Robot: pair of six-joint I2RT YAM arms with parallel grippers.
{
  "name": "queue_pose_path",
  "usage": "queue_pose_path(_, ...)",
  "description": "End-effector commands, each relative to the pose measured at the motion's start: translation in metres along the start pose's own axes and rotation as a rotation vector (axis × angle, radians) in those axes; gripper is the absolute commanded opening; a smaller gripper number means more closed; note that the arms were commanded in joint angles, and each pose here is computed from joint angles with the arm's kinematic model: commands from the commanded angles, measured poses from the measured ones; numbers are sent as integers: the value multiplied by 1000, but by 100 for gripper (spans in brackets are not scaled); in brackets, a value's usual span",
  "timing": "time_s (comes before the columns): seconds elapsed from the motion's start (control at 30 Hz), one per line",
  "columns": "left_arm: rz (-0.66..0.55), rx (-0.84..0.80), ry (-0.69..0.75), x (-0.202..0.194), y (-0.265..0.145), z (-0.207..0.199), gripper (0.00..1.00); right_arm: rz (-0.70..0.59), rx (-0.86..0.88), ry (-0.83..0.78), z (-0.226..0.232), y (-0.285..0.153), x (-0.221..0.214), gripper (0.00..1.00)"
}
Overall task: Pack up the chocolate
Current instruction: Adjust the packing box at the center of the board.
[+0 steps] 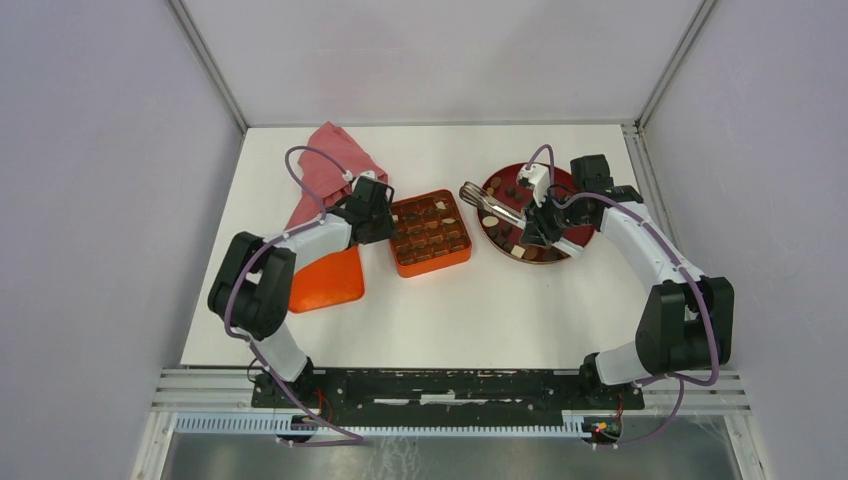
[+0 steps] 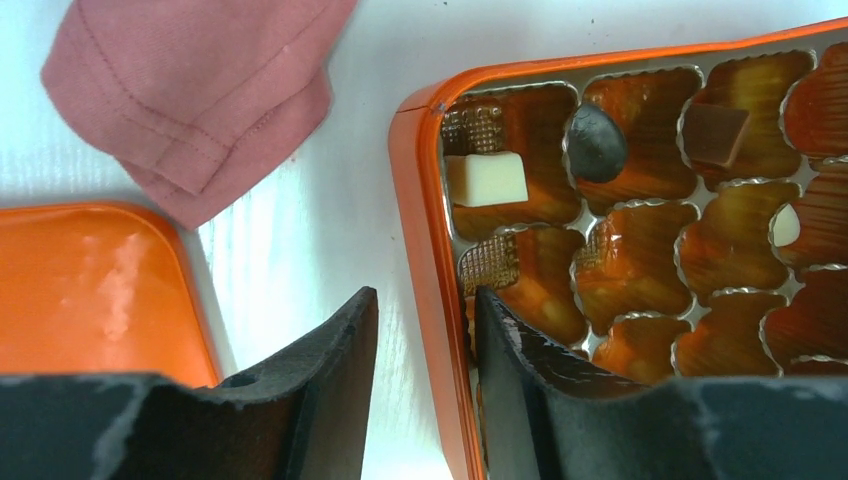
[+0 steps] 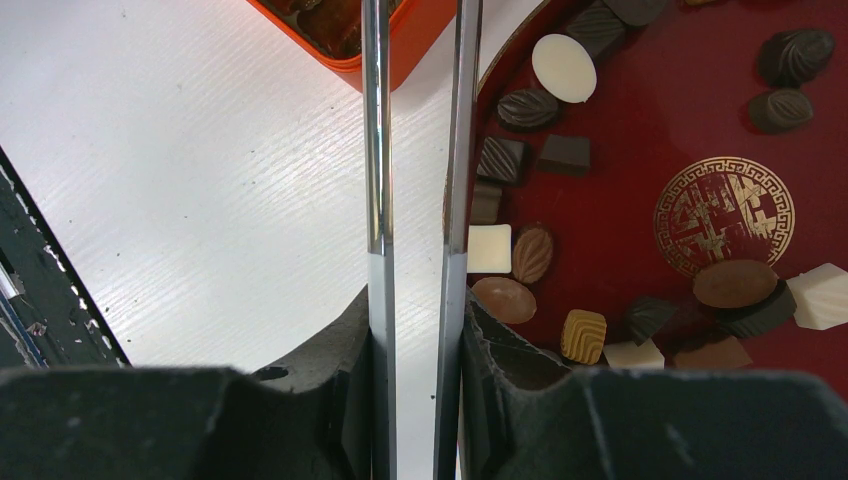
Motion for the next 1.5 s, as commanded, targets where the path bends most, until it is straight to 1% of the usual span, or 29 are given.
queue_pose_path(0.0, -50, -46, 40, 15, 4, -15, 44, -69, -12, -62, 0, -7, 16, 0)
queue_pose_path(0.1, -52, -45, 50, 17, 5, -17, 34, -66, -14, -60, 0, -6, 15, 0)
queue_pose_path(0.2, -49, -45, 57, 16, 6, -19, 14, -65, -14, -60, -1, -7, 16, 0)
queue_pose_path(0.27, -53, -39, 61, 15, 6, -21, 5, -65, -10, -60, -1, -7, 18, 0)
queue_pose_path(0.3, -58, -39, 63, 15, 5, -22, 2, -66, -9, -62, -2, -7, 19, 0)
queue_pose_path(0.4, -100, -37, 77, 16, -4, -25, 2, -71, -7, -71, -2, -10, 24, 0)
queue_pose_path(0.6, -288, -14, 98, 23, -43, -32, 2, -130, 14, -112, 1, -23, 43, 0)
queue_pose_path(0.77, -436, 14, 100, 20, -75, -35, 2, -186, 39, -170, 6, -36, 57, 0)
queue_pose_path(0.87, -483, 7, 104, 20, -89, -37, 2, -202, 71, -206, 11, -39, 59, 0)
queue_pose_path(1.0, -459, 8, 99, 15, -88, -35, 2, -211, 131, -273, 21, -41, 57, 0)
queue_pose_path(1.07, -418, 19, 102, 12, -81, -37, 2, -172, 128, -308, 25, -36, 51, 0)
queue_pose_path(1.2, -296, 80, 101, 1, -56, -43, 2, -39, 93, -367, 34, -19, 34, 0)
queue_pose_path(1.27, -251, 71, 89, -3, -46, -47, 2, 12, 70, -385, 38, -9, 29, 0)
queue_pose_path(1.47, -186, 45, 63, -4, -32, -51, 2, 92, 5, -351, 29, 9, 26, 0)
Point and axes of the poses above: each gripper's point midway between its finger pads, its own y axis out along the fingers, its own z axis along the line the jaws close on, x = y × z, the point moved 9 cm from there along -y, back along the fingers, and after that the axes turned 4 degrees about -y, right-handed, at the moved point
